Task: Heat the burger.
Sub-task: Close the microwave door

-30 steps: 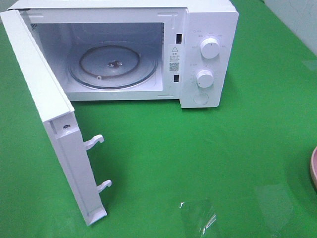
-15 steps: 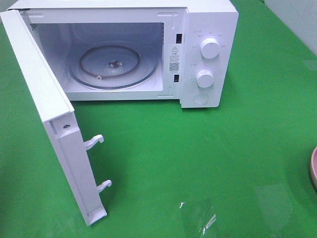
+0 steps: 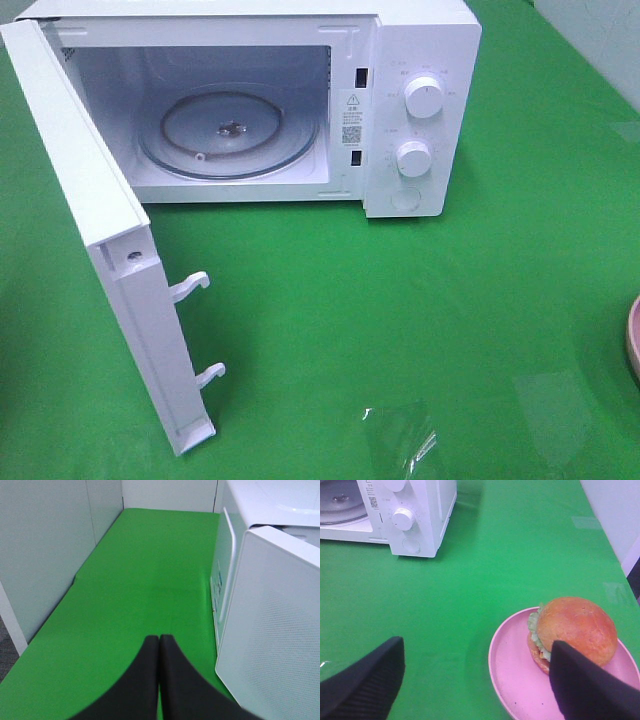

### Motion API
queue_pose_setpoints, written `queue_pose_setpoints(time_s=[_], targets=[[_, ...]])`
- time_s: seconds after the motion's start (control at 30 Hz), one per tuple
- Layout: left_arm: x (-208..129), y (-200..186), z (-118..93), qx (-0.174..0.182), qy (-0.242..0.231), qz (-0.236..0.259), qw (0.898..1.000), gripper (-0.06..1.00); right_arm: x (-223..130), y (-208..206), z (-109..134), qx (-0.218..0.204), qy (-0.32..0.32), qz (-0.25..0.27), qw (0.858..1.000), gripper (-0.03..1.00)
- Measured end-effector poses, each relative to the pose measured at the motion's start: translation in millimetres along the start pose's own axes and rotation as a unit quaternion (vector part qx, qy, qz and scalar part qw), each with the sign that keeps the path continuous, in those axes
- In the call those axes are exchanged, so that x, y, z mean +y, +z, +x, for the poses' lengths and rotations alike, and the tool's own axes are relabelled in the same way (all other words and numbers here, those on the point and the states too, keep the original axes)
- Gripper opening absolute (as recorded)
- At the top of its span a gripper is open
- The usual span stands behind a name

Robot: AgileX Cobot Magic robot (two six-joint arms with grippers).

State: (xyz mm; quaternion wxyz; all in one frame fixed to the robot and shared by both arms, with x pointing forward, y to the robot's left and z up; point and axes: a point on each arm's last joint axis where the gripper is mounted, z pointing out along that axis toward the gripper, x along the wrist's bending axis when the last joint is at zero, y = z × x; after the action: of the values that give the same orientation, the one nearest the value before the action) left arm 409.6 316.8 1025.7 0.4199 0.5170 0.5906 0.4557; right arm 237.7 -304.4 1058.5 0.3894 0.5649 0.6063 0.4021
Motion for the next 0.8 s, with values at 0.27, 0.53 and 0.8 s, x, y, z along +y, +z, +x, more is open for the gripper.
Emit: queue_pose_setpoints(time_s=[0.27,0.53,0.8], targets=[[-10.7,35.5,-9.3,-0.021,0.025,-0.023,0.999,0.0,0.0,0.0,0.0,0.0,0.0,0.0,1.0,0.76],[-48.1,69.0,-36.9,-0.099,0.083,0.023,0.991,0.0,0.0,0.0,0.0,0.0,0.0,0.0,1.0,0.76],[-69.4,79.9,-70.9,-0.18,0.106,0.054,0.976,0.0,0.0,0.0,0.0,0.0,0.0,0.0,1.0,0.76]])
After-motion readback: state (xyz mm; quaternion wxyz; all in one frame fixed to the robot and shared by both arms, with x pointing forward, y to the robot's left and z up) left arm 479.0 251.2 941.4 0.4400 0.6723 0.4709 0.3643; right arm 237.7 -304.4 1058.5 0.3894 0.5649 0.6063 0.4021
